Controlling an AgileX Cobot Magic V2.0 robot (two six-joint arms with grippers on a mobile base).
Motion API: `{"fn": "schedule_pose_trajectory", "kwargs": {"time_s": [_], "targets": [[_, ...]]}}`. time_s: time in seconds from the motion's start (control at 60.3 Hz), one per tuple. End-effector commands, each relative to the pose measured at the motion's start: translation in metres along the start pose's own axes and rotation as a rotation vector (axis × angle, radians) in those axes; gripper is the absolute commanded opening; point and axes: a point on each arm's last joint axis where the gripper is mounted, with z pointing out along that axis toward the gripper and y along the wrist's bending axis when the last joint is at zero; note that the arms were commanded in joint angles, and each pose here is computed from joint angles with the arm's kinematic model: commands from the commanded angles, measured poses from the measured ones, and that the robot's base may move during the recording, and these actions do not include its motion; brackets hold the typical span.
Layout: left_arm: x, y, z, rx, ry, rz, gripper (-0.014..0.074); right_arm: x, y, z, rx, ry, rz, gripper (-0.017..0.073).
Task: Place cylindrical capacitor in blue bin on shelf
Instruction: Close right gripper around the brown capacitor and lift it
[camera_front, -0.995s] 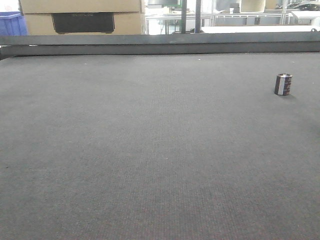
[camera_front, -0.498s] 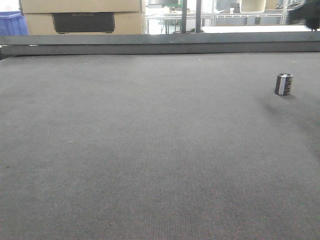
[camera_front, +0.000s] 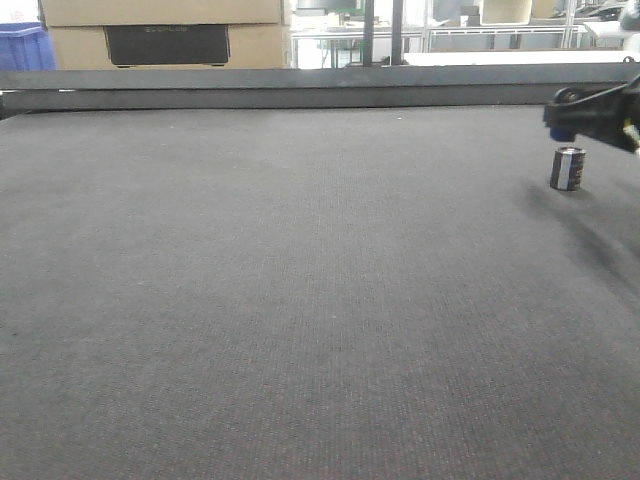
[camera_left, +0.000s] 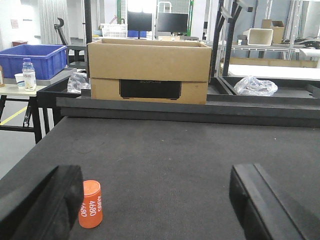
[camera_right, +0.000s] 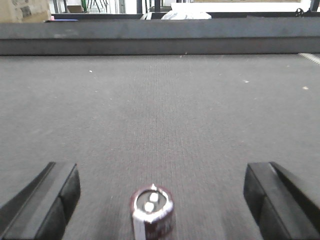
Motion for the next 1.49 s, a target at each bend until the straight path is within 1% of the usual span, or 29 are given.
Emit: {"fn": "schedule_pose_trajectory", "kwargs": {"time_s": [0.0, 0.216, 0.365, 0.415, 0.465, 0.514, 0.564, 0.63, 0.68, 0.73, 0.863, 0.879, 0.896, 0.946, 1.029, 1.195, 1.244, 1.294, 1.36, 1.427, 1.477], "targets": [[-0.003, -0.001, 0.000, 0.007, -0.011, -0.004, 0.0496, 0.005, -0.002, 0.015, 0.013, -0.019, -0.001, 0.0570], [-0.003, -0.001, 0.000, 0.007, -0.011, -0.004, 0.0496, 0.029, -0.009, 0.038, 0.034, 0.045, 0.000, 0.0570], [-0.003, -0.001, 0.000, 0.007, -0.011, -0.004, 0.0496, 0.036, -0.013, 0.044, 0.046, 0.056, 0.001, 0.0570], [-0.003, -0.001, 0.000, 0.007, -0.011, -0.004, 0.0496, 0.037, -0.012, 0.046, 0.039, 0.060, -0.004, 0.0570], [-0.003, -0.001, 0.000, 0.007, -0.011, -0.004, 0.0496, 0.039, -0.010, 0.047, 0.018, 0.063, -0.021, 0.0565], [-0.003, -0.001, 0.000, 0.007, -0.009, -0.004, 0.0496, 0.041, -0.009, 0.049, -0.002, 0.066, -0.036, 0.0533], [-0.003, -0.001, 0.000, 0.007, -0.009, -0.004, 0.0496, 0.042, -0.007, 0.049, -0.016, 0.070, -0.047, 0.0471], [-0.003, -0.001, 0.000, 0.007, -0.009, -0.004, 0.0496, 0.041, -0.007, 0.050, -0.016, 0.068, -0.047, 0.0348], [-0.003, -0.001, 0.000, 0.007, -0.009, -0.004, 0.0496, 0.041, -0.007, 0.050, -0.016, 0.068, -0.047, 0.0246], [-0.002, -0.001, 0.000, 0.007, -0.002, -0.004, 0.0496, 0.041, -0.007, 0.050, -0.016, 0.067, -0.047, 0.0108], [0.001, -0.001, 0.000, 0.007, 0.028, -0.004, 0.0496, 0.039, -0.007, 0.050, -0.016, 0.064, -0.046, -0.0131], [0.001, 0.000, 0.000, 0.005, 0.030, -0.004, 0.0496, 0.036, -0.007, 0.050, -0.017, 0.062, -0.045, -0.0162], [0.001, 0.000, 0.000, 0.003, 0.032, -0.004, 0.0496, 0.035, -0.007, 0.049, -0.017, 0.060, -0.045, -0.0169], [0.004, 0.000, 0.003, -0.005, 0.048, 0.012, 0.0496, 0.025, -0.007, 0.047, -0.018, 0.049, -0.043, -0.0163], [0.013, 0.002, 0.009, -0.024, 0.092, 0.020, 0.0496, 0.005, -0.006, 0.042, -0.020, 0.022, -0.039, -0.0162], [0.036, 0.010, 0.031, -0.090, 0.157, 0.022, 0.0496, -0.056, -0.005, 0.018, -0.030, -0.067, -0.027, -0.0162], [0.046, 0.015, 0.041, -0.121, 0.169, 0.005, 0.0496, -0.072, -0.005, 0.009, -0.034, -0.076, -0.023, -0.0162], [0.055, 0.021, 0.049, -0.156, 0.175, 0.003, 0.0496, -0.090, -0.005, -0.003, -0.037, -0.090, -0.020, -0.0162], [0.065, 0.029, 0.061, -0.206, 0.149, -0.029, 0.0506, -0.114, -0.006, -0.021, -0.043, -0.115, -0.014, -0.0162], [0.073, 0.039, 0.073, -0.252, 0.134, -0.066, 0.0540, -0.130, -0.003, -0.038, -0.057, -0.119, -0.009, -0.0162], [0.081, 0.044, 0.086, -0.271, 0.140, -0.078, 0.0575, -0.139, -0.003, -0.048, -0.063, -0.109, -0.008, -0.0162]]}}
